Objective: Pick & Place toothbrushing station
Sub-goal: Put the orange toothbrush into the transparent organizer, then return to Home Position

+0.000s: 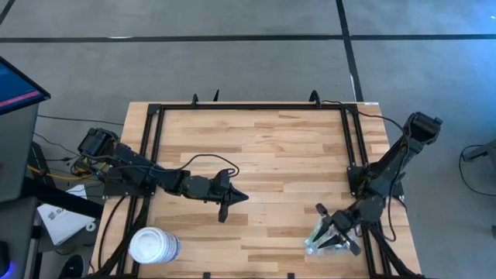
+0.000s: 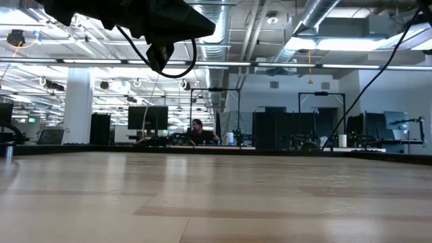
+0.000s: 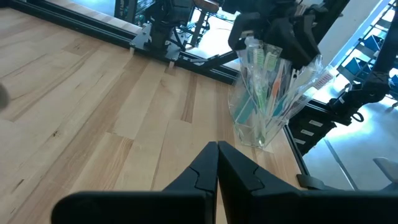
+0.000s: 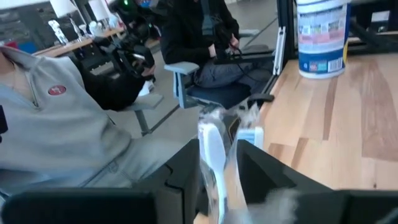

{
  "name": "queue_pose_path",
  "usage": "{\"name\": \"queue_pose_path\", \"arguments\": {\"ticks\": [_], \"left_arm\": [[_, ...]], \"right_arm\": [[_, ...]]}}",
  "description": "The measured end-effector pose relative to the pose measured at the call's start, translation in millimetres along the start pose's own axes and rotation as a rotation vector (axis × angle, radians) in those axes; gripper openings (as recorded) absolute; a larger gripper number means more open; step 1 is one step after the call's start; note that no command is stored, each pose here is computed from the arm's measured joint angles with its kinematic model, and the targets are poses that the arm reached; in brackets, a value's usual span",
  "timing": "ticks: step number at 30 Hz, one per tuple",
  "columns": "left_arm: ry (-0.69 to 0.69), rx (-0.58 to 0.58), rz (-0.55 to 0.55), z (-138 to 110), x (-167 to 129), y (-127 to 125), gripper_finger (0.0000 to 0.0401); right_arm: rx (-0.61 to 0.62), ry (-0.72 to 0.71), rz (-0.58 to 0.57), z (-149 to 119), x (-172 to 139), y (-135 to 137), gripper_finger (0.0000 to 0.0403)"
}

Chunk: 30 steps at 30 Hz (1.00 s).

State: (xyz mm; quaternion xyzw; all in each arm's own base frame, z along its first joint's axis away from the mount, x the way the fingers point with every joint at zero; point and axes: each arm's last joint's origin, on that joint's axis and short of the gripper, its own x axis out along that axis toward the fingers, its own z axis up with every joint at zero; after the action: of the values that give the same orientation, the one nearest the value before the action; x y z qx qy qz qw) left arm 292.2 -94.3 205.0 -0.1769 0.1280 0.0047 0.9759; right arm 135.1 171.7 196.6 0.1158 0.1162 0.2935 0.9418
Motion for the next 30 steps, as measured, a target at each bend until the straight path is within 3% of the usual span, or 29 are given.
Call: {"name": "queue_pose_path", "arguments": {"ticks": [23,30], "left_arm": [[-0.007,0.0,0.015,0,0,1,0.0002],[-0.007,0.0,0.015,0,0,1,0.0002]], "right_arm": [[-0.033,-0.147,-0.004,34,-27,-7,0.0098],[-0.054,-0.08,-0.141,26,-27,-14,0.0086]]}}
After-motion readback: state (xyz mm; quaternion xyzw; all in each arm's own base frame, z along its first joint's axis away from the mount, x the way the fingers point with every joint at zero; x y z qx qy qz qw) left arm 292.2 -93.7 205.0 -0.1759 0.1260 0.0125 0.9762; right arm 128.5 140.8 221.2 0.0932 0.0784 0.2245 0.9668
